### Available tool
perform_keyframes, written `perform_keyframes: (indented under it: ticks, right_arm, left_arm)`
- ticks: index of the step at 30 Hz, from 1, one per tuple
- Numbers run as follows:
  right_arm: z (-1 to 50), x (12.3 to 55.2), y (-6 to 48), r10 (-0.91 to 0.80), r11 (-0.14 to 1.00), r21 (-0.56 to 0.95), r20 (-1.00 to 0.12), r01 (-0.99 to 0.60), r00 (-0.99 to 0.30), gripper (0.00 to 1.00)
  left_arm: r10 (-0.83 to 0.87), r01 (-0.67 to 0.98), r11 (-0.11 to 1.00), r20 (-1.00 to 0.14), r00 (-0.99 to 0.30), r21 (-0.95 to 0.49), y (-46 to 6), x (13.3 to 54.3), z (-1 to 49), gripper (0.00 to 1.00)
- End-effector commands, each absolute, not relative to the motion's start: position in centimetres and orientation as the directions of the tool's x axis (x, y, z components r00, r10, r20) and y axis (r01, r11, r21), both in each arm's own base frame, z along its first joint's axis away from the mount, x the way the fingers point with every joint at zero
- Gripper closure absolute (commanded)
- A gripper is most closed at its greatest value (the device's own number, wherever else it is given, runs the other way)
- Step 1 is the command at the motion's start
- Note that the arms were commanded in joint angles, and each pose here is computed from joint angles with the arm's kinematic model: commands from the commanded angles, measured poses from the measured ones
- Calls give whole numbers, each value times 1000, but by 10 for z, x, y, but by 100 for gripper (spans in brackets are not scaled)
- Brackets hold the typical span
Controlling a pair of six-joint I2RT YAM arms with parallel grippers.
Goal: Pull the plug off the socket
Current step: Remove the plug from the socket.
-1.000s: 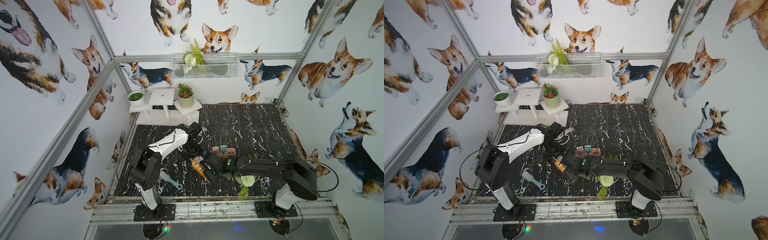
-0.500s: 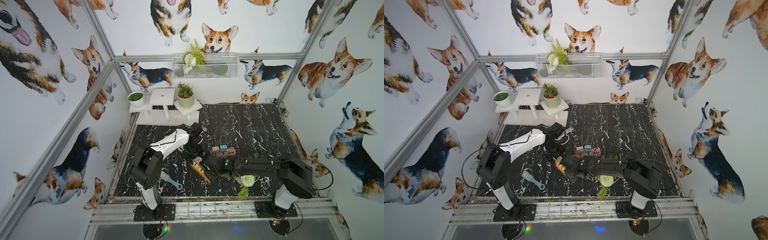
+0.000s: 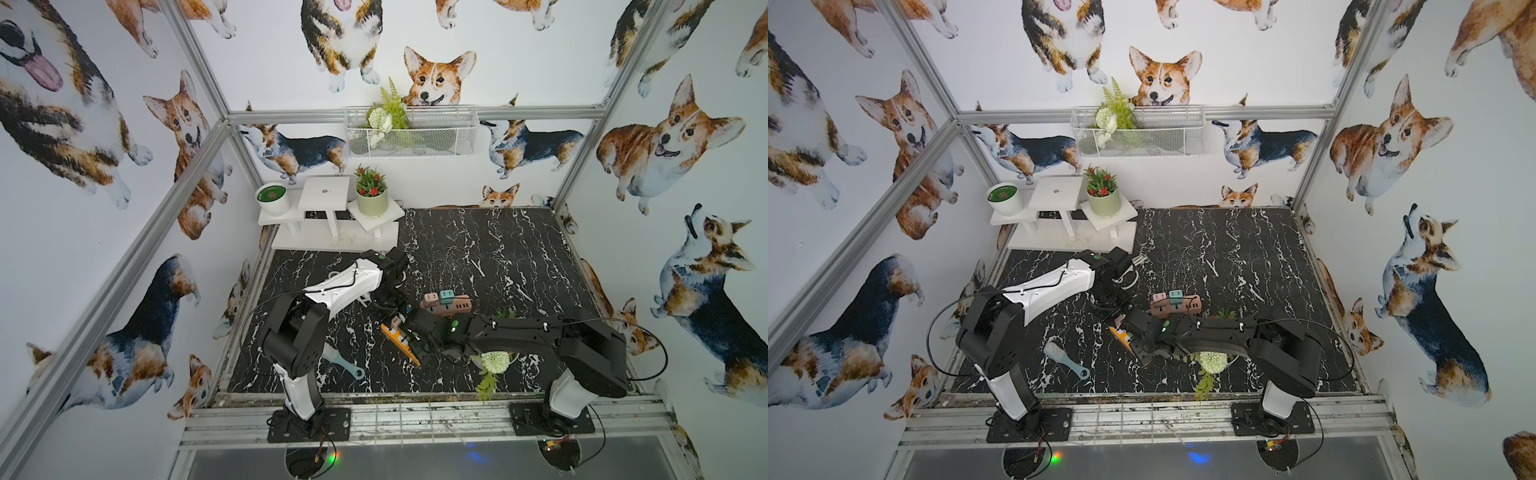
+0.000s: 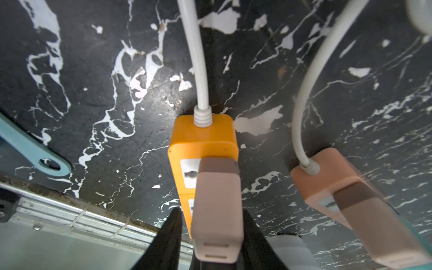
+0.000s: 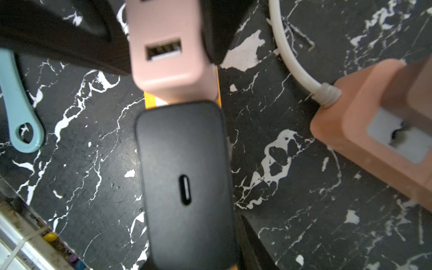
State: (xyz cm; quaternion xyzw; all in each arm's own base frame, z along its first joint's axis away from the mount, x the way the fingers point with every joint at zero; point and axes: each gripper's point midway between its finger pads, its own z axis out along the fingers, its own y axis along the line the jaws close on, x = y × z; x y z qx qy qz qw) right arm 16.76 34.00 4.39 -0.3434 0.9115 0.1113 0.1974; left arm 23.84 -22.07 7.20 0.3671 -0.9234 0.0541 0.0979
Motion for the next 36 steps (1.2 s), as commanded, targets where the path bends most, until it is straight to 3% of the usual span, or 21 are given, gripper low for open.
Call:
perform_keyframes:
  ticks: [1, 4, 9, 14, 23, 28, 36]
  right_arm:
    - [31, 161, 322, -619, 741, 20, -366, -671, -695, 60]
    - [31, 161, 322, -618, 742, 19, -367, -670, -695, 59]
    - [30, 160, 321, -620, 742, 15, -362, -670, -696, 60]
    - [30, 161, 321, -623, 741, 12, -362, -671, -694, 60]
    - [26, 161, 317, -632, 743, -12, -342, -670, -695, 60]
    - [24, 161, 316, -634, 743, -15, -334, -669, -697, 59]
    - [27, 162, 314, -628, 747, -15, -344, -665, -698, 59]
  left_arm:
    - [-665, -679, 734, 205, -718, 0, -218, 238, 71, 56]
    - [-673, -684, 730, 178, -718, -2, -214, 241, 73, 74]
    - [-672, -684, 729, 189, -716, 0, -217, 240, 71, 79]
    - [-673, -686, 727, 185, -716, -9, -218, 242, 73, 100]
    - [-677, -692, 719, 160, -719, -67, -219, 247, 100, 100]
    - [-661, -684, 725, 199, -724, -80, -226, 245, 100, 100]
    - [-661, -670, 738, 120, -741, -78, -208, 256, 117, 100]
